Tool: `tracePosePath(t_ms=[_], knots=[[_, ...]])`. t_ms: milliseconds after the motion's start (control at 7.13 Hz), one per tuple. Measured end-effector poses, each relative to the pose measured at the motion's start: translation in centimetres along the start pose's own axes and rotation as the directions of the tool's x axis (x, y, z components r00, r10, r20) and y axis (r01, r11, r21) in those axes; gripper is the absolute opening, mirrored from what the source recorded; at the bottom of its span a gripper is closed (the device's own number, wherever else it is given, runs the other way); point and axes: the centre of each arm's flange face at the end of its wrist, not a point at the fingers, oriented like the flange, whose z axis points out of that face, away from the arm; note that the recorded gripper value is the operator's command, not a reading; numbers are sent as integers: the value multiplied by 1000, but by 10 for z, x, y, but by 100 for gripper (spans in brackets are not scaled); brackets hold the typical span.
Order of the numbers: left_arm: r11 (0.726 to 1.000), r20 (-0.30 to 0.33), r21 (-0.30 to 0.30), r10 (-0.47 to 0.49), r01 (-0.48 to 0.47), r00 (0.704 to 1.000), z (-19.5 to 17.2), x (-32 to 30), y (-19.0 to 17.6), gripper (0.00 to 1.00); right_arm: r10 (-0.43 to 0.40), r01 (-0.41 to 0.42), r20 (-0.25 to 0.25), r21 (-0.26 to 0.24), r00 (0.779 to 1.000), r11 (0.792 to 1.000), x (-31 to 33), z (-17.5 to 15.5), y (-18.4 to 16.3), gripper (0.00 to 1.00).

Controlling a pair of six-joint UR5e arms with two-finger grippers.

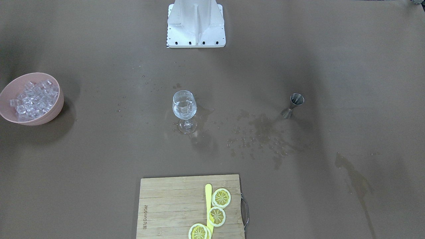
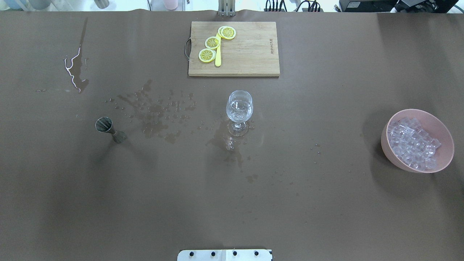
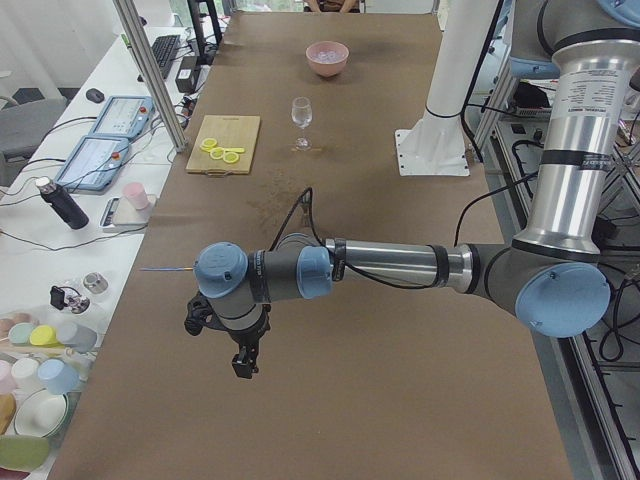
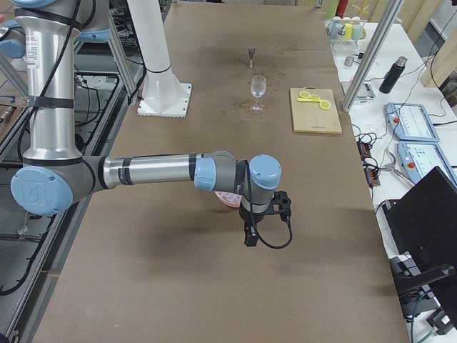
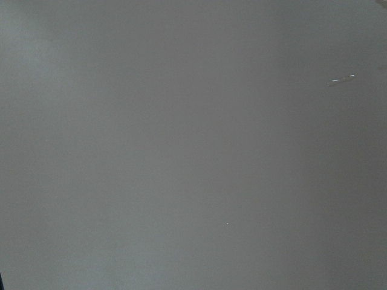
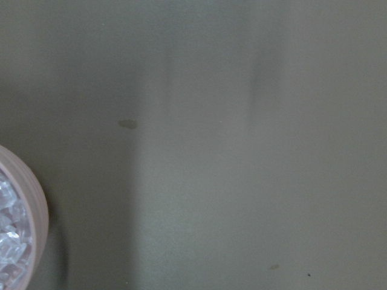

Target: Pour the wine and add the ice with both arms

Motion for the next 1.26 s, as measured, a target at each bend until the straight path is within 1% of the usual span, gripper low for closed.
tracePosePath(t_ms=[140,421,701,1262], knots=[[1000,3,-5,-10,10,1000,2,-3,2,99,21,-21,3,12,1000,1000,17,-4,13,100],[1000,10,-11,-29,29,1000,5,-12,7,99,50,-50,19,29,999,998,32,-10,26,100],[999,11,-9,-47,47,999,4,-20,10,99,52,-54,37,40,998,998,32,-13,25,100],[998,11,-9,-63,63,998,4,-28,14,99,58,-60,43,49,997,997,30,-17,24,100]])
